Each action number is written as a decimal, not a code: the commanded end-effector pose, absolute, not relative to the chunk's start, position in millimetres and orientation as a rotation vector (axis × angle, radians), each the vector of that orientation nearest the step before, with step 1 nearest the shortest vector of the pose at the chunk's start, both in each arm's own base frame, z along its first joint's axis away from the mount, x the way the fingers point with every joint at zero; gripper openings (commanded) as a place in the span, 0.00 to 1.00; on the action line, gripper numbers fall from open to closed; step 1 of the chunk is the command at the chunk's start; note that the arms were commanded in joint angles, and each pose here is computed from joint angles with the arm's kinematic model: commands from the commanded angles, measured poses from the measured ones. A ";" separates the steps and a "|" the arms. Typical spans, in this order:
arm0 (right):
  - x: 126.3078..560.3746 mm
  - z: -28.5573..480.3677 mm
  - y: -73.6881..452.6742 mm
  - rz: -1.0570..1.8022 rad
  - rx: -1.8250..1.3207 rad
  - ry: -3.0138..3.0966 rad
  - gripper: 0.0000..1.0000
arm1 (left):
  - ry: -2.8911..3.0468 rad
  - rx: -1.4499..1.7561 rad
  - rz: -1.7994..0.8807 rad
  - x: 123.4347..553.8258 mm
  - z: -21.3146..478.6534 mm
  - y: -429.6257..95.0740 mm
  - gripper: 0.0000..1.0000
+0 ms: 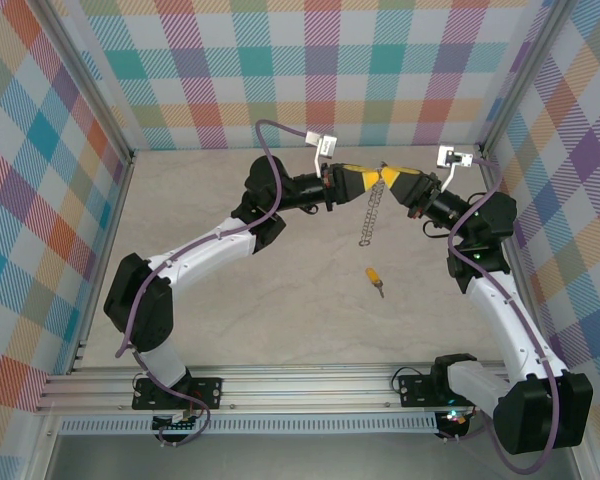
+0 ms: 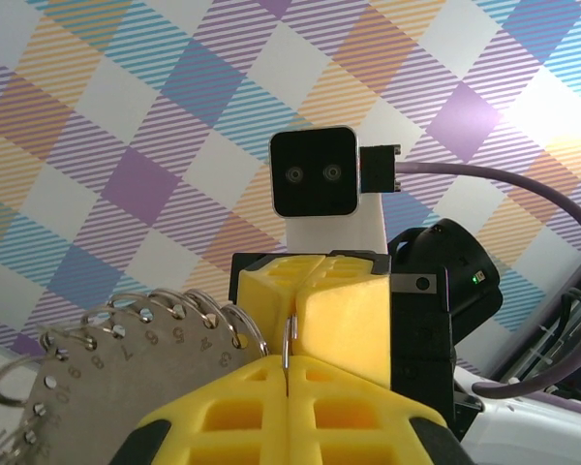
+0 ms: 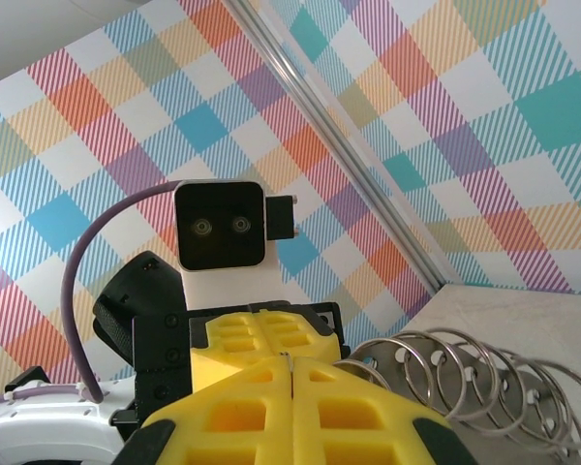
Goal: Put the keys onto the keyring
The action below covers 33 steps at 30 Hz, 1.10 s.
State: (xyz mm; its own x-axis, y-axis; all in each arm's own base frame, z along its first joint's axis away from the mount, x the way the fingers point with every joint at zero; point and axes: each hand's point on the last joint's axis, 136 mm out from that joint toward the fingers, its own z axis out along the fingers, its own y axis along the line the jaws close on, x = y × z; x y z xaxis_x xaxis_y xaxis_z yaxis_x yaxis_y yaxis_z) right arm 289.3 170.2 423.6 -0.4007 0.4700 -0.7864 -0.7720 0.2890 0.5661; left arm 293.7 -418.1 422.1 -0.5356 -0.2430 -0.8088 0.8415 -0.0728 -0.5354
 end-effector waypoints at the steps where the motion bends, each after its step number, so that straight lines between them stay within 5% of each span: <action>1: 281.8 434.2 170.7 1.367 -0.348 1.381 0.00 | 1.321 0.697 -1.709 284.5 442.6 -407.2 0.00; 6: 282.3 433.3 171.4 1.373 -0.349 1.392 0.00 | 1.330 0.709 -1.692 285.5 441.2 -408.0 0.00; 9: 286.5 427.7 170.4 1.359 -0.317 1.445 0.29 | 1.358 0.747 -1.630 286.9 435.9 -406.6 0.00; 13: 285.4 420.8 161.9 1.287 -0.261 1.526 0.49 | 1.421 0.853 -1.486 284.8 423.5 -402.7 0.00; 33: 282.5 335.5 122.0 1.209 0.104 1.848 0.62 | 1.486 1.116 -1.135 263.2 405.2 -371.3 0.00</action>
